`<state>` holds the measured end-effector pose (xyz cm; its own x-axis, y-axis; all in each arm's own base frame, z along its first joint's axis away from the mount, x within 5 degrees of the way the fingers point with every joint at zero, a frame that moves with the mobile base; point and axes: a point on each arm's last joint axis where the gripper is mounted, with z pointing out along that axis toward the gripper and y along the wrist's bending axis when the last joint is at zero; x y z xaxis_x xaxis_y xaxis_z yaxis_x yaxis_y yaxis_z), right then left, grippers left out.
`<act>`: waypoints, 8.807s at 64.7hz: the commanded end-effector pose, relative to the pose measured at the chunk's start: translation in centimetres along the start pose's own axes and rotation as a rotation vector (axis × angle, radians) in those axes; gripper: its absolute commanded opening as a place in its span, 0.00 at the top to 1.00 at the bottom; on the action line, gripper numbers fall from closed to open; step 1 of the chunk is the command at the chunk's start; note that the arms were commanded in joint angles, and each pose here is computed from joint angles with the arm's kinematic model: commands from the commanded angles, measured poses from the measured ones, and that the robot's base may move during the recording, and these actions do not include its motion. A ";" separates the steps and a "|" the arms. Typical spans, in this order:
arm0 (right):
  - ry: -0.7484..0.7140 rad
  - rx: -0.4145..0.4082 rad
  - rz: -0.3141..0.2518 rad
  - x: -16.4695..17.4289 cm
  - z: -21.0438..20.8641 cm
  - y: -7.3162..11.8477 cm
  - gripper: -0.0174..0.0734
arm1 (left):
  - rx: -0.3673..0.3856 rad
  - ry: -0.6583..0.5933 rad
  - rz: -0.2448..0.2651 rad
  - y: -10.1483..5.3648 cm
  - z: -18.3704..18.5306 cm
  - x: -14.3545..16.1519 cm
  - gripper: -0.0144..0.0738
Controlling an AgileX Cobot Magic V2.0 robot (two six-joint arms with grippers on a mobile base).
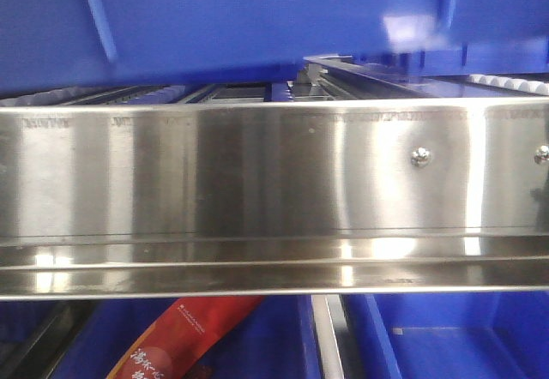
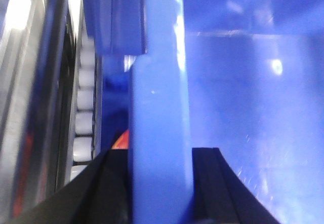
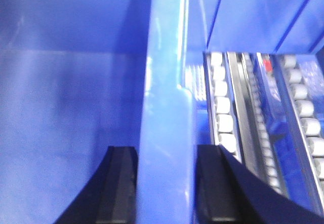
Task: Move blue bin to conveyor side
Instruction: 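Lift the blue bin with both grippers and pull it off the rollers, then hold the blue bin with both grippers while backing away from the shelf, then carry the blue bin with both grippers while turning toward the red table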
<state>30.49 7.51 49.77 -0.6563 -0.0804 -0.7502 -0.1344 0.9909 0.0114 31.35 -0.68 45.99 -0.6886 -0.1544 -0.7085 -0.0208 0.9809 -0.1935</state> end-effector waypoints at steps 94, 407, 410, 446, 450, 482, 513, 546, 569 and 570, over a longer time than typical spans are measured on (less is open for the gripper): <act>-0.230 -0.027 -0.009 6.9 -11.6 0.1 0.91 | 0.002 -0.305 0.026 -0.6 -14.1 6.3 0.86; -0.230 -0.030 -0.008 6.9 -11.6 0.2 0.91 | -0.006 -0.333 0.033 -0.6 -15.2 6.7 0.86; -0.230 -0.030 -0.008 6.9 -11.6 0.2 0.91 | -0.006 -0.333 0.033 -0.6 -15.2 6.7 0.86; -0.232 -0.030 -0.008 6.9 -11.6 0.2 0.91 | -0.006 -0.333 0.033 -0.6 -15.2 6.7 0.86; -0.232 -0.030 -0.008 6.9 -11.6 0.2 0.91 | -0.008 -0.335 0.033 -0.5 -15.2 6.7 0.86; -0.234 -0.030 -0.008 6.9 -11.6 0.2 0.91 | -0.006 -0.348 0.034 -0.6 -15.2 6.6 0.86; -0.235 -0.031 -0.008 6.9 -11.6 0.2 0.91 | -0.006 -0.348 0.034 -0.6 -15.2 6.6 0.86; -0.235 -0.031 -0.008 6.9 -11.6 0.2 0.91 | -0.006 -0.348 0.034 -0.6 -15.2 6.6 0.86; -0.235 -0.031 -0.008 6.9 -11.6 0.2 0.91 | -0.006 -0.348 0.034 -0.6 -15.2 6.6 0.86; -0.235 -0.031 -0.008 6.9 -11.6 0.2 0.91 | -0.006 -0.348 0.034 -0.6 -15.2 6.6 0.86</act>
<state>17.68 6.61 50.75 -0.5799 -0.0531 -0.8130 -0.1777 0.9821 0.0626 16.31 -0.52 50.18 -0.5230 -0.1596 -0.8373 -0.0228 0.9846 -0.1735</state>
